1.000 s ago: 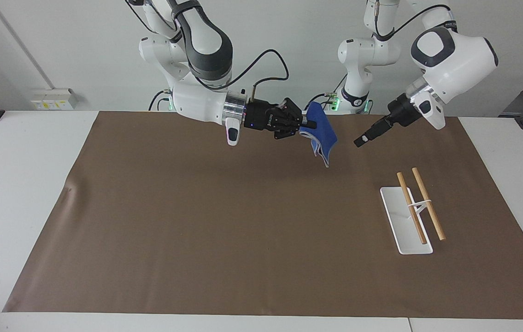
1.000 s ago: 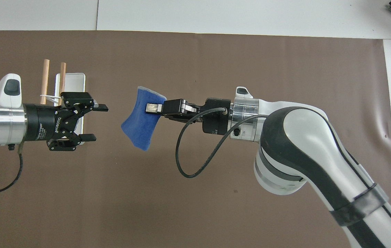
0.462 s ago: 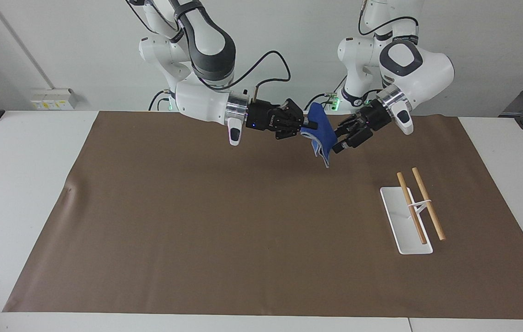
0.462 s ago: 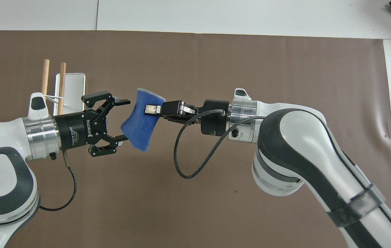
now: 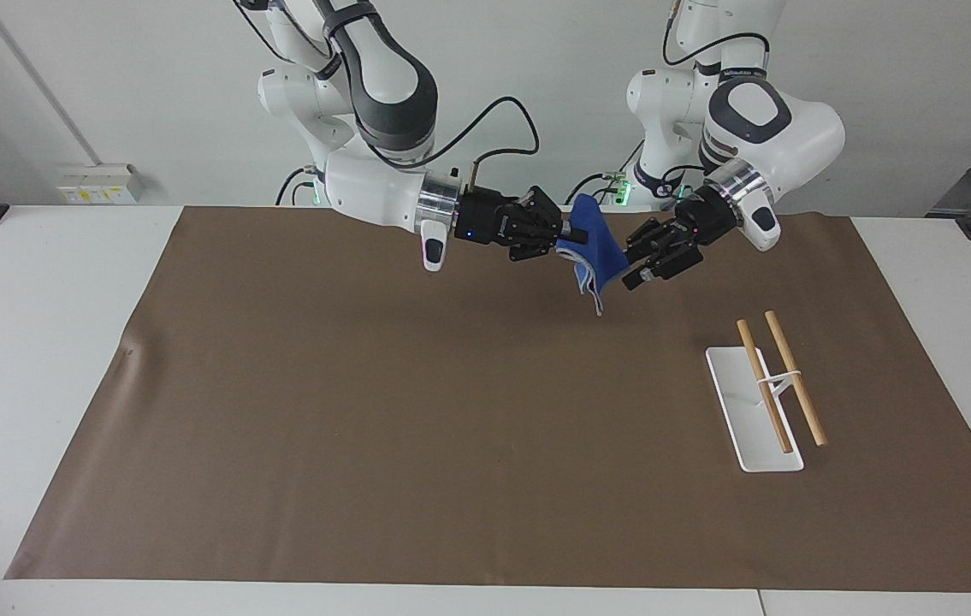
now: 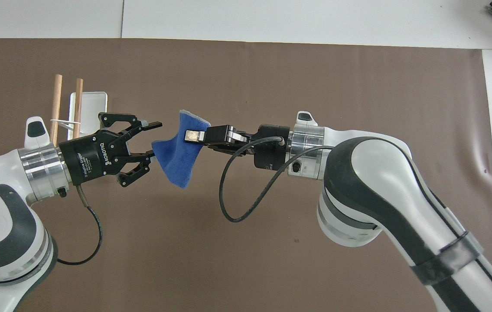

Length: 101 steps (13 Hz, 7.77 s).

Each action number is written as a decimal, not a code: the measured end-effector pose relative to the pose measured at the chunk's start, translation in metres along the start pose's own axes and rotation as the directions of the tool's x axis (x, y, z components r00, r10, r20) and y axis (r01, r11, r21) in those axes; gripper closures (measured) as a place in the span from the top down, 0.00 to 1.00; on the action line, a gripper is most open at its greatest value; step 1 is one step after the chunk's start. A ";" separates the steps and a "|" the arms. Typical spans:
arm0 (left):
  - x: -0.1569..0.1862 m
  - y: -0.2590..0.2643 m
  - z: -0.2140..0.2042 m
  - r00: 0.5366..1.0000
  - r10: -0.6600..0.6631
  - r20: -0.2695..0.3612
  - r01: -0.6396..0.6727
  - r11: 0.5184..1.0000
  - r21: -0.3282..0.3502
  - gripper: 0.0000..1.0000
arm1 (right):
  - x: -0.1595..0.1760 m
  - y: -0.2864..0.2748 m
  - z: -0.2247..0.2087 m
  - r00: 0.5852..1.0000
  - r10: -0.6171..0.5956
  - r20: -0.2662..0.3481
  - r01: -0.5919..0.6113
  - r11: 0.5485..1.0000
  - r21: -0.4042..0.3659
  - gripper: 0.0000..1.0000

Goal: Right arm passes towel to left arm to hang

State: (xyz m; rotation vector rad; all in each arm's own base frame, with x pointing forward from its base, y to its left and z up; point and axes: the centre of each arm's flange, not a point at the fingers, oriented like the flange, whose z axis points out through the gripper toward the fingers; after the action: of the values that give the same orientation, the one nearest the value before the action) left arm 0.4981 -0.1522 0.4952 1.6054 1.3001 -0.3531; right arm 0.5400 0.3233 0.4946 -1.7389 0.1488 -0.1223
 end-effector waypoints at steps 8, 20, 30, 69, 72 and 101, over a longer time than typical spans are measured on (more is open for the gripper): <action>0.001 0.006 -0.005 0.999 0.027 -0.041 -0.026 1.000 0.014 0.02 | 0.000 0.001 0.000 1.000 0.002 0.000 -0.002 1.000 -0.002 0.04; 0.012 0.019 -0.010 0.966 0.179 -0.188 -0.167 0.983 0.078 0.02 | 0.007 0.007 -0.007 0.995 -0.021 -0.101 0.014 0.997 -0.074 0.37; 0.042 0.040 -0.042 0.925 0.228 -0.305 -0.211 0.973 0.089 0.02 | 0.073 0.039 -0.074 0.884 -0.465 0.047 0.370 0.635 -0.678 1.00; 0.252 0.046 -0.231 0.785 0.188 -0.590 -0.087 0.977 0.196 0.90 | 0.068 -0.073 -0.388 0.999 -0.011 -0.033 -0.030 0.155 -0.987 1.00; 0.239 0.051 -0.225 0.756 0.281 -0.591 -0.129 0.949 0.286 1.00 | 0.063 -0.061 -0.379 1.000 0.017 -0.014 -0.016 0.152 -0.988 1.00; -0.033 0.111 -0.120 0.378 0.877 0.296 -0.568 -0.033 0.823 1.00 | 0.055 -0.069 -0.361 0.999 0.005 0.048 0.046 0.200 -0.979 1.00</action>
State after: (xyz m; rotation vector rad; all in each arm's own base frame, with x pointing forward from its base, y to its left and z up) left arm 0.5401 -0.0641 0.6305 3.1204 0.0601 0.0509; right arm 0.5370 -0.0248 0.6246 -3.1063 0.1918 0.0202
